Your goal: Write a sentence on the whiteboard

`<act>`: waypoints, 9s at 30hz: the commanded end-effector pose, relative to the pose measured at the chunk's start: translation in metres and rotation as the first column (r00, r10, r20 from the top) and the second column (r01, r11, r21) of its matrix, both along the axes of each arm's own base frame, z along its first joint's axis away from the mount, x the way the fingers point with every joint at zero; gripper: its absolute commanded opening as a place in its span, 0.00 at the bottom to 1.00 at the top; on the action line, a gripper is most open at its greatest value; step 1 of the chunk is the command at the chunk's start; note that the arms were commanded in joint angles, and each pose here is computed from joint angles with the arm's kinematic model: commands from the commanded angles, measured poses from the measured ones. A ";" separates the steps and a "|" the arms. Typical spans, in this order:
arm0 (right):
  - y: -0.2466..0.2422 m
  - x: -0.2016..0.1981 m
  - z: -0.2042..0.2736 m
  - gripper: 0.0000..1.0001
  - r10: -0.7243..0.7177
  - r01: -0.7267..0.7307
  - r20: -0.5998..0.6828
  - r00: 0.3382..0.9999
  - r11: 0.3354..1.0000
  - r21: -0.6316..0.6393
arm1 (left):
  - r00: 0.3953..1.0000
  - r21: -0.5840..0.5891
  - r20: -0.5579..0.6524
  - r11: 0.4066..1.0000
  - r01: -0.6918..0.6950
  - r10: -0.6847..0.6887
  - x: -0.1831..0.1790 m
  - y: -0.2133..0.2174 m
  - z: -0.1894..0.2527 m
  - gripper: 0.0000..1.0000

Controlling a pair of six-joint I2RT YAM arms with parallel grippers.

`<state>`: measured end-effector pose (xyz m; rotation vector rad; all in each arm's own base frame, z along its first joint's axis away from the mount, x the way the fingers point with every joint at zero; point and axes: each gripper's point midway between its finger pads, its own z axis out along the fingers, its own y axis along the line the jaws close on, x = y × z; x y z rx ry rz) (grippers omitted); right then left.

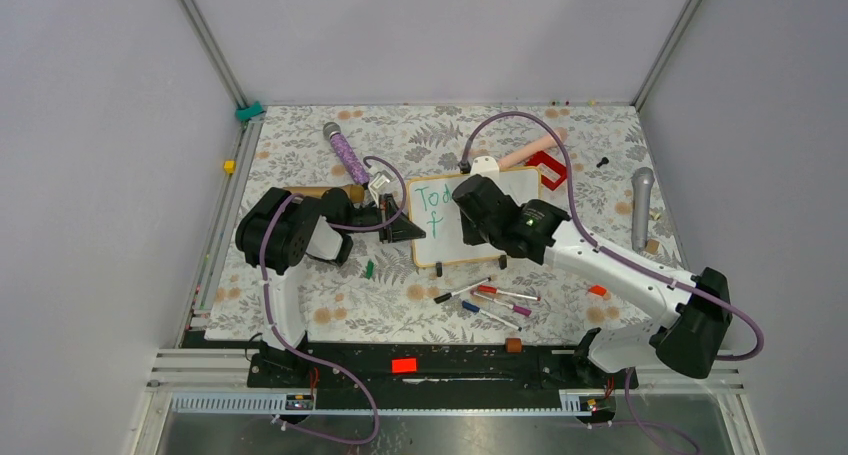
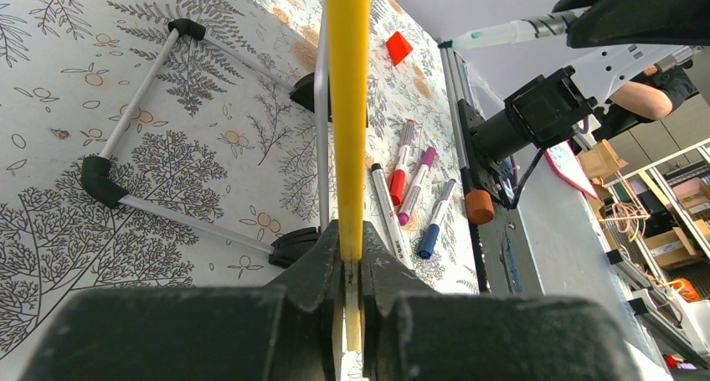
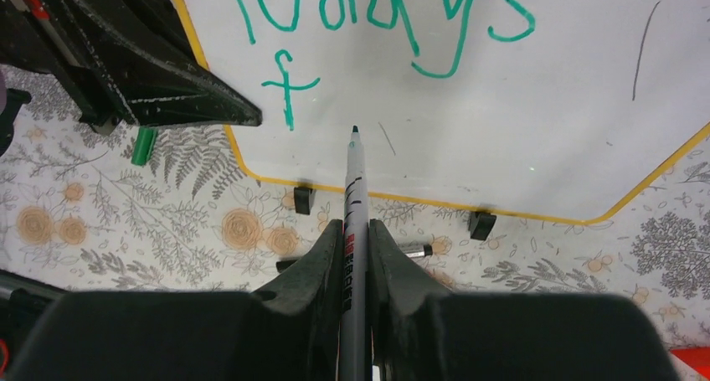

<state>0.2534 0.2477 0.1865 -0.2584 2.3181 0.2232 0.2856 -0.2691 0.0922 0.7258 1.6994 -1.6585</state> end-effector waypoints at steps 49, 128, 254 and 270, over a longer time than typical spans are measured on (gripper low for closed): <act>0.004 -0.010 0.019 0.00 0.107 -0.111 0.053 0.993 0.991 0.075 | 0.987 -0.019 0.127 0.995 0.102 -0.098 -0.018 0.001 0.019 0.00; 0.036 0.022 -0.009 0.00 -0.037 0.035 0.062 0.997 0.999 0.032 | 0.986 -0.017 0.139 0.995 0.099 -0.096 -0.021 -0.001 0.018 0.00; 0.013 0.023 0.005 0.00 -0.076 0.078 0.072 0.995 0.997 -0.020 | 0.986 -0.019 0.139 0.995 0.099 -0.095 -0.018 -0.001 0.019 0.00; 0.000 0.034 0.003 0.00 -0.128 0.131 0.074 0.989 0.991 -0.035 | 0.986 -0.019 0.139 0.995 0.097 -0.094 -0.016 -0.001 0.019 0.00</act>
